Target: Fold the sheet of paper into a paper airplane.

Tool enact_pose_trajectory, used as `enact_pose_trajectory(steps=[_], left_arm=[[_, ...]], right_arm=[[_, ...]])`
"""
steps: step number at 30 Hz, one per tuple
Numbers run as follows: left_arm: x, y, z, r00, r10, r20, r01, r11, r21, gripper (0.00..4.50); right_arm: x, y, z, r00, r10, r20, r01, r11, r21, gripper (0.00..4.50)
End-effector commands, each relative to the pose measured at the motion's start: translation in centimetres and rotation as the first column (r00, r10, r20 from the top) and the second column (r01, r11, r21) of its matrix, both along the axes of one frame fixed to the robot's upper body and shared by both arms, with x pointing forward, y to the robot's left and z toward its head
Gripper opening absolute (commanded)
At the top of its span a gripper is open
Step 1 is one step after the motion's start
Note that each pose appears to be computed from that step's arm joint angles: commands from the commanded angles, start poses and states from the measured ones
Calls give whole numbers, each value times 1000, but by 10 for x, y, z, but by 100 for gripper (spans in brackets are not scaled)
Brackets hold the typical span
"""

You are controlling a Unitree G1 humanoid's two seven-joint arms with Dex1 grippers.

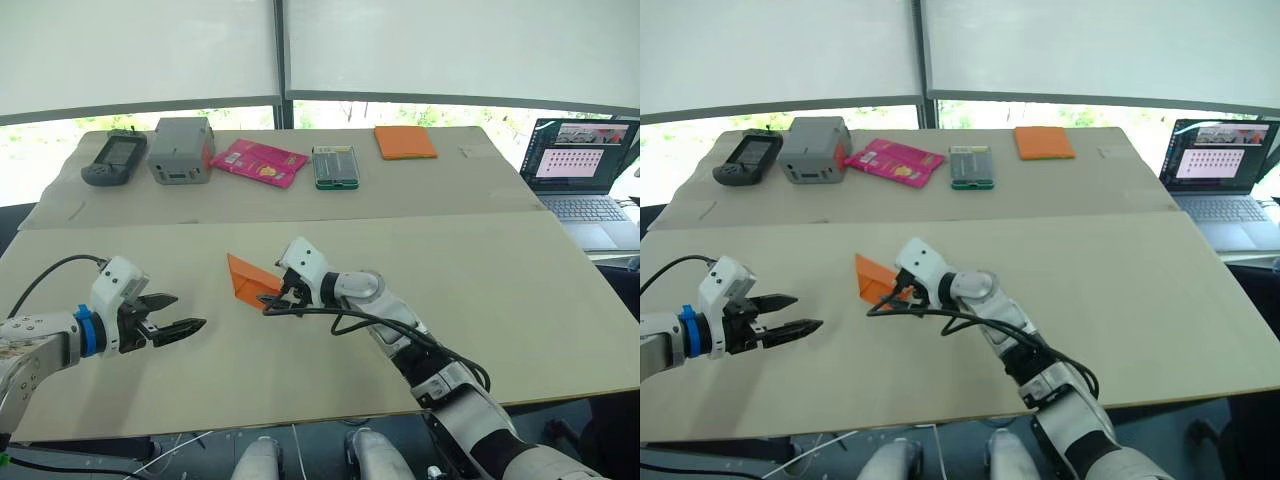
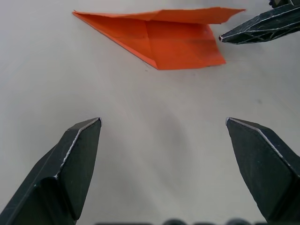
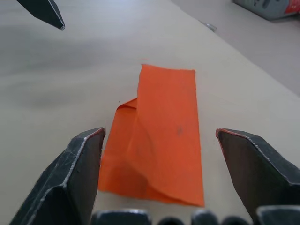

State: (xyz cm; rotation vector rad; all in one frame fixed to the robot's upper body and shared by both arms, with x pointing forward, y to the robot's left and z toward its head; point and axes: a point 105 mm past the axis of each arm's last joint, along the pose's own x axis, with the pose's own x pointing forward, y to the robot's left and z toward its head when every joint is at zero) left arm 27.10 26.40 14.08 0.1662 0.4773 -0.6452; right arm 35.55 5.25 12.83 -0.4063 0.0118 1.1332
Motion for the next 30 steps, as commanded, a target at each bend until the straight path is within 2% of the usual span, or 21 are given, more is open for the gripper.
enact_pose_trajectory(steps=[1, 5, 9, 10, 12, 14, 17, 18, 20, 26, 29, 30], left_arm=[[5, 2, 12, 998, -7, 62, 6, 1000, 22, 450], [14, 5, 13, 996, 1, 92, -3, 1000, 19, 450], [18, 2, 14, 995, -15, 99, 15, 1000, 7, 450], [15, -5, 12, 999, -35, 29, 37, 998, -58, 450], [11, -21, 15, 995, -99, -34, 92, 982, -166, 450], [13, -28, 22, 993, -115, -33, 105, 968, -227, 450], [14, -36, 29, 989, -145, -28, 133, 956, -261, 450], [16, -43, 28, 985, -170, -19, 160, 956, -246, 450], [25, -49, 25, 978, -198, 63, 205, 971, -122, 450], [28, -79, 20, 942, -318, 106, 330, 937, -116, 450], [29, -88, 17, 931, -351, 102, 363, 923, -130, 450], [31, -92, 20, 921, -364, 137, 382, 914, -137, 450]], right_arm=[[-1, 3, 9, 993, 52, 102, -50, 999, -20, 276], [-7, 11, 3, 969, 144, 201, -125, 987, -103, 139], [-5, 9, 3, 955, 179, 238, -150, 980, -133, 3], [-9, 1, 8, 936, 236, 262, -202, 968, -152, 3], [-17, -21, 17, 888, 324, 326, -265, 940, -213, 3], [-21, -37, 23, 852, 380, 361, -293, 916, -273, 3], [-23, -59, 27, 822, 424, 380, -301, 890, -343, 3], [-23, -70, 28, 805, 445, 392, -300, 876, -377, 3], [-25, -86, 28, 776, 486, 403, -307, 848, -431, 3], [-35, -107, 10, 728, 572, 377, -358, 787, -502, 3], [-39, -112, 4, 717, 587, 377, -373, 779, -503, 3], [-41, -114, 3, 705, 598, 382, -380, 773, -508, 3]])
